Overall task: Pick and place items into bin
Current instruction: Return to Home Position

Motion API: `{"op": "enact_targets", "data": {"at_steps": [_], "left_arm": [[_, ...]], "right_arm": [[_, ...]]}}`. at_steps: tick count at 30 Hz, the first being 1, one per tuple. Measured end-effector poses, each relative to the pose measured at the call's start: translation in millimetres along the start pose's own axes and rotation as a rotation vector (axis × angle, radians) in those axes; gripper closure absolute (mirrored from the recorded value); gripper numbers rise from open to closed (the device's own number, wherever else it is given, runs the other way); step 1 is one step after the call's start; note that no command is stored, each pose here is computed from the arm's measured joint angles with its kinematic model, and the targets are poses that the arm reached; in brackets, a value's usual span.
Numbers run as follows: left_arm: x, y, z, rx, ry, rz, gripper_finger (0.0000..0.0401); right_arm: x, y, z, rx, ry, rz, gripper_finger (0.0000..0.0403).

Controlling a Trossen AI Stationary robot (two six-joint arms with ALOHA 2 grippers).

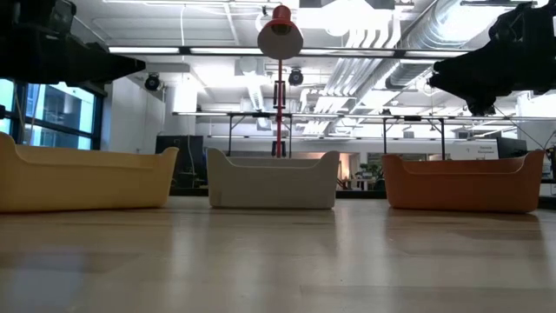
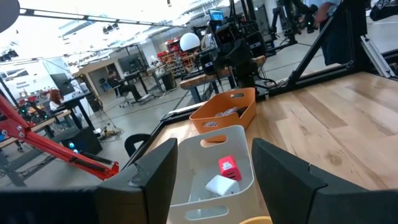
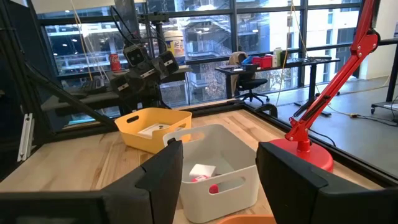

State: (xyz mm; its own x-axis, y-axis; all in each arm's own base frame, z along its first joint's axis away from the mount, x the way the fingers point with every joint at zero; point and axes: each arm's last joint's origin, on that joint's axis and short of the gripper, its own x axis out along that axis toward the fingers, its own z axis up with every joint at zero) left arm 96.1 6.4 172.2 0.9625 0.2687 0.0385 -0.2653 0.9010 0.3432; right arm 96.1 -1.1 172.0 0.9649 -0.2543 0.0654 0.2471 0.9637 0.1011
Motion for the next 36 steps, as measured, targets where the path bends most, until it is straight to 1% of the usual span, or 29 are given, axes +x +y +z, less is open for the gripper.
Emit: {"op": "enact_targets", "data": {"at_steps": [11, 13, 16, 19, 36], "left_arm": [[0.0, 0.1, 0.1, 0.000, 0.000, 0.000, 0.0208], [0.0, 0.3, 0.0, 0.045, 0.003, 0.008, 0.0208], [0.0, 0.4, 0.0, 0.159, 0.005, 0.013, 0.0208], [0.0, 0.4, -0.1, 0.217, 0.006, 0.013, 0.0208], [0.0, 0.4, 0.1, 0.217, 0.005, 0.012, 0.0208]], "right_arm": [[0.0, 0.0, 0.0, 0.000, 0.000, 0.000, 0.0208], [0.0, 0.0, 0.0, 0.000, 0.000, 0.000, 0.0208], [0.0, 0.0, 0.0, 0.000, 0.000, 0.000, 0.0208], [0.0, 0.0, 0.0, 0.000, 0.000, 0.000, 0.0208], [0.0, 0.0, 0.0, 0.000, 0.000, 0.000, 0.0208]]}}
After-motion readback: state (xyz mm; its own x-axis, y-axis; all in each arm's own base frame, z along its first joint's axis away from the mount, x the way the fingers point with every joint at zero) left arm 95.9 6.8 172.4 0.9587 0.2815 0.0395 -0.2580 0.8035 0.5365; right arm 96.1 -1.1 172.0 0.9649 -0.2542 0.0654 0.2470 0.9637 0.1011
